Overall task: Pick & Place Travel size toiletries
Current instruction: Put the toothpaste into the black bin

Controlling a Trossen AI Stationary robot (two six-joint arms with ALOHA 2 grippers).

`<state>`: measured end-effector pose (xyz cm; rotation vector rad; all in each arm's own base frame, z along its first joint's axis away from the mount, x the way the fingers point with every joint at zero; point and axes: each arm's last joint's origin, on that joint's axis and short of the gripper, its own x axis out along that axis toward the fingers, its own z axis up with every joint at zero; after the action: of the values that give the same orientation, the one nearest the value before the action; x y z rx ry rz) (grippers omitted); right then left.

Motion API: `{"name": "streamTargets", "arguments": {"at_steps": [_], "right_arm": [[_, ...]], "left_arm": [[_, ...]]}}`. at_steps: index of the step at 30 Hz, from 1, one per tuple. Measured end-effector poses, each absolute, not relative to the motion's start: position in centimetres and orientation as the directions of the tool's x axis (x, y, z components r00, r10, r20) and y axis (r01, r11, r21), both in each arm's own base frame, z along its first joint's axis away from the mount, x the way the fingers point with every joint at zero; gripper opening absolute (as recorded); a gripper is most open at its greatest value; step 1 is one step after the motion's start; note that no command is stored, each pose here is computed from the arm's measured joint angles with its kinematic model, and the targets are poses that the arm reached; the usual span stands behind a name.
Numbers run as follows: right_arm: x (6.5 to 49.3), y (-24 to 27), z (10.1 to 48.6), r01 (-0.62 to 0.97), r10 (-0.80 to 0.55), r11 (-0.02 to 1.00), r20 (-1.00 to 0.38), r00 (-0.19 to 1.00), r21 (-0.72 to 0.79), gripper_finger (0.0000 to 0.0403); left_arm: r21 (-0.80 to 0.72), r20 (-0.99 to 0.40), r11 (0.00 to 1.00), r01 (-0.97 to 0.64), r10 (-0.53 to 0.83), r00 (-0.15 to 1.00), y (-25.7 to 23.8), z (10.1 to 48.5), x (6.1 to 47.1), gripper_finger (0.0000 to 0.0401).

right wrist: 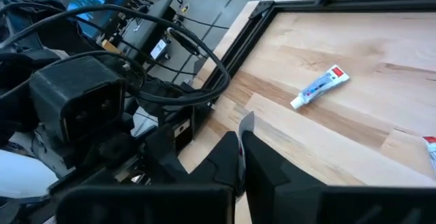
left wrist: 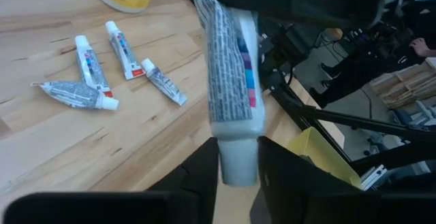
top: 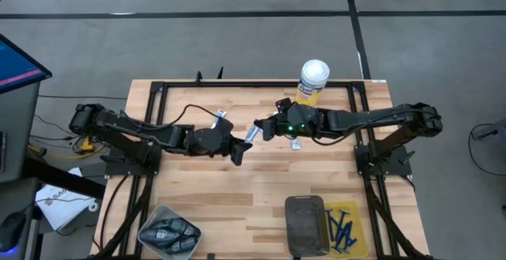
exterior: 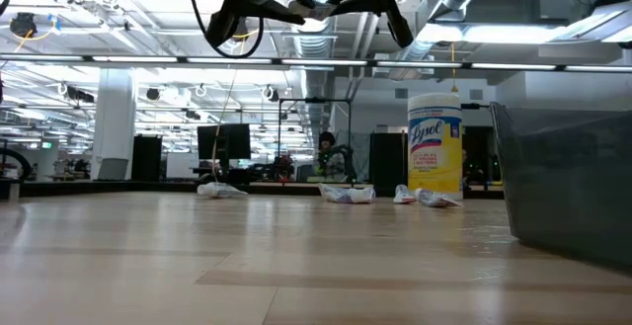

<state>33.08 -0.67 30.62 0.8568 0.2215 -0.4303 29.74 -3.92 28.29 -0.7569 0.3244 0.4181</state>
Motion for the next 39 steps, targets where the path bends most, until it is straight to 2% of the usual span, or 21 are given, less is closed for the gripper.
{"name": "streamTargets", "arguments": {"at_steps": [4,24,30,39], "right_arm": [[33.1,-0.7,30.6,0.452,-0.277,0.583,-0.358,0.892,0.675,0.0002],[32.3,-2.7,31.7,0.465,-0.333,0.567,-0.327,0.885,0.680,0.0000],[30.7,-3.1,32.6,0.494,-0.347,0.569,-0.352,0.869,0.658,0.0000],[28.1,-2.1,33.3,0.540,-0.321,0.580,-0.437,0.840,0.610,0.0000]], "left_arm": [[-0.592,-0.431,0.654,-0.472,0.238,0.871,-4.0,28.3,29.7,0.0122],[-0.579,-0.438,0.683,-0.445,0.200,0.877,-4.3,28.2,29.7,0.0210],[-0.558,-0.443,0.716,-0.421,0.172,0.880,-4.5,28.2,29.7,0.0223],[-0.542,-0.446,0.737,-0.404,0.155,0.882,-4.6,28.2,29.7,0.0218]]}}
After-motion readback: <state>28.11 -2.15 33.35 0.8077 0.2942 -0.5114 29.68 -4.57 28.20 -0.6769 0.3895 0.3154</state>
